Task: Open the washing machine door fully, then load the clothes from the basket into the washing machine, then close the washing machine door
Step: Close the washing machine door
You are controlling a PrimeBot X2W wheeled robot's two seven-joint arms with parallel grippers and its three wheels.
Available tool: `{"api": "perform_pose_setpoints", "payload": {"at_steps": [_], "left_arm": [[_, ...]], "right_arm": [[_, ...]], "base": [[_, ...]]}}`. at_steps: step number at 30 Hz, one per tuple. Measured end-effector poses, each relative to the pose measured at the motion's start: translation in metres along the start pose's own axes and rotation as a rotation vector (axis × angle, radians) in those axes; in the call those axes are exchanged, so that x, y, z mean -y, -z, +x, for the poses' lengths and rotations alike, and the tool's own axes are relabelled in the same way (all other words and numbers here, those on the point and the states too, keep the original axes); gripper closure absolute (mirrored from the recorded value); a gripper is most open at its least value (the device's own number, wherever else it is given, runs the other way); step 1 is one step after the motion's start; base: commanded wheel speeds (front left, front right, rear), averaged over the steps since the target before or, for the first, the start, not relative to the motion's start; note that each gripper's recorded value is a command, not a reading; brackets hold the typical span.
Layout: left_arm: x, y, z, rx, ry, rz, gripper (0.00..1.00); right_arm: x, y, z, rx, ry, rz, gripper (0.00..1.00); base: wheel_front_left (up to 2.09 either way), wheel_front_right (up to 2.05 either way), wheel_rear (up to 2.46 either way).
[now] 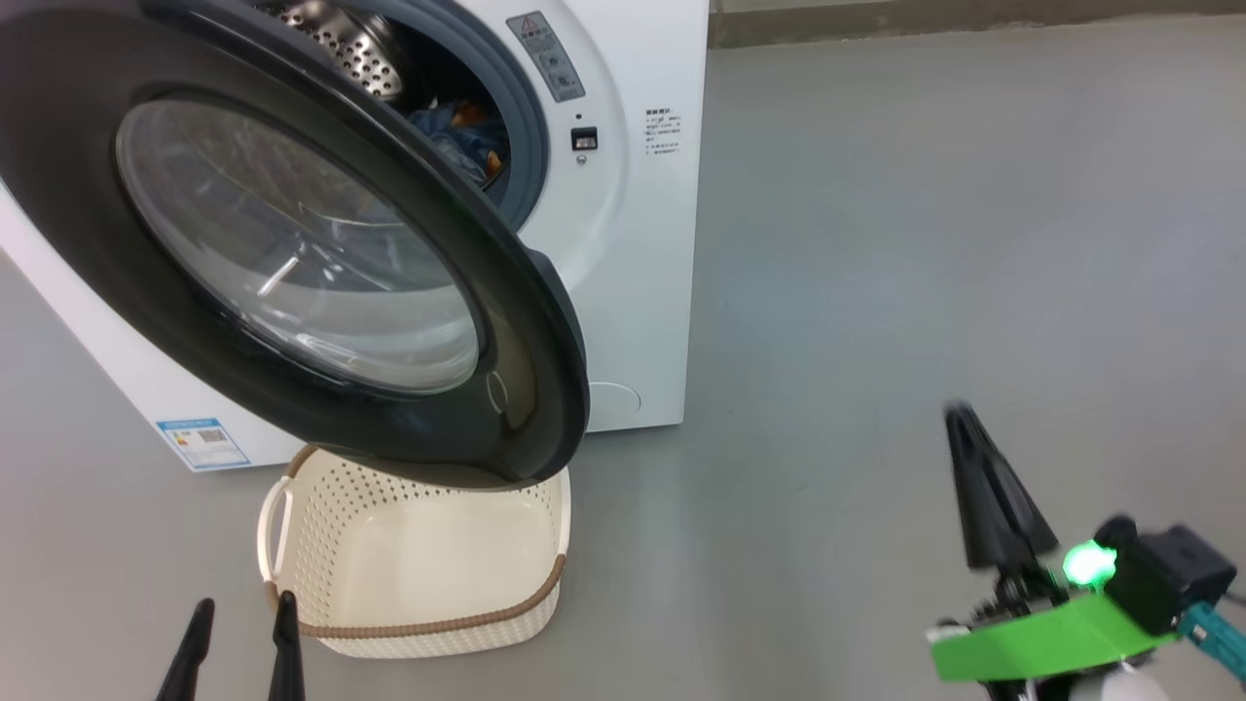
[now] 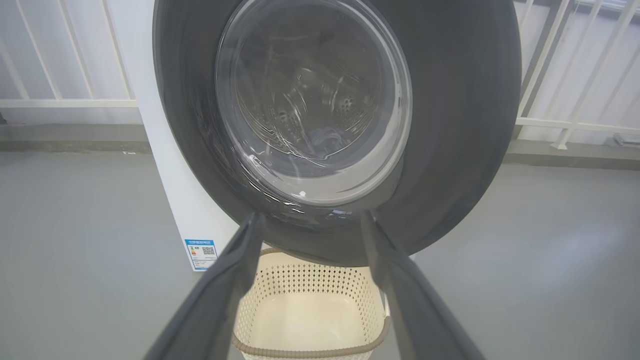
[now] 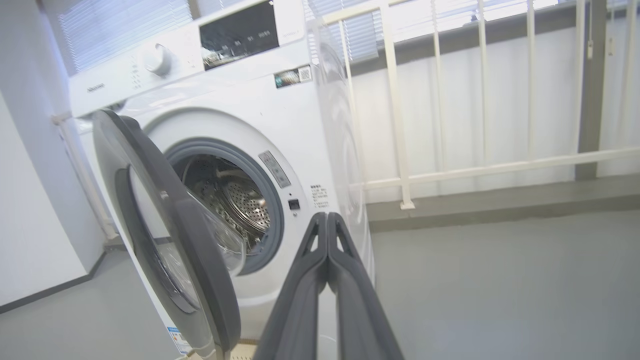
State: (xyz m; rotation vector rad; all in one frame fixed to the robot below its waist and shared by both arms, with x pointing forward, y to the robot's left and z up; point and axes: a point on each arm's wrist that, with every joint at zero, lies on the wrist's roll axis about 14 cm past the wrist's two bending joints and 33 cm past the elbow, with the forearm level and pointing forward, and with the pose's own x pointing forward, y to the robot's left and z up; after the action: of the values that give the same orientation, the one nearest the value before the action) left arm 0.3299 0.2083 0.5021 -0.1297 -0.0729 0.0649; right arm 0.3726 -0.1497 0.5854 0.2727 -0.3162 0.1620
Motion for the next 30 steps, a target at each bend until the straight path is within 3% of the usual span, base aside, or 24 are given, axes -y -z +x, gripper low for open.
{"api": "perform_pose_setpoints", "payload": {"at_steps": [6,11,17,21,30], "left_arm": [[0.002,0.003,0.0,-0.009,0.003,-0.039,0.0],[0.001,0.004,-0.002,-0.01,0.001,-0.047,0.0],[-0.005,0.001,-0.004,-0.001,-0.026,-0.053,0.0],[-0.012,0.001,-0.009,-0.004,-0.052,-0.06,0.0],[-0.024,-0.004,-0.007,0.013,-0.094,-0.062,0.0]], "right_arm": [[-0.075,-0.074,0.028,0.25,-0.247,0.05,1.0],[-0.132,-0.09,0.03,0.304,-0.45,0.087,1.0],[-0.189,-0.067,0.021,0.221,-0.662,0.148,1.0],[-0.224,-0.023,0.004,0.067,-0.813,0.167,1.0],[-0.248,0.043,-0.007,-0.144,-0.913,0.192,1.0]], "base": [[0.0,0.0,0.0],[0.0,0.0,0.0],[0.0,0.0,0.0],[0.0,0.0,0.0],[0.0,0.0,0.0]]}}
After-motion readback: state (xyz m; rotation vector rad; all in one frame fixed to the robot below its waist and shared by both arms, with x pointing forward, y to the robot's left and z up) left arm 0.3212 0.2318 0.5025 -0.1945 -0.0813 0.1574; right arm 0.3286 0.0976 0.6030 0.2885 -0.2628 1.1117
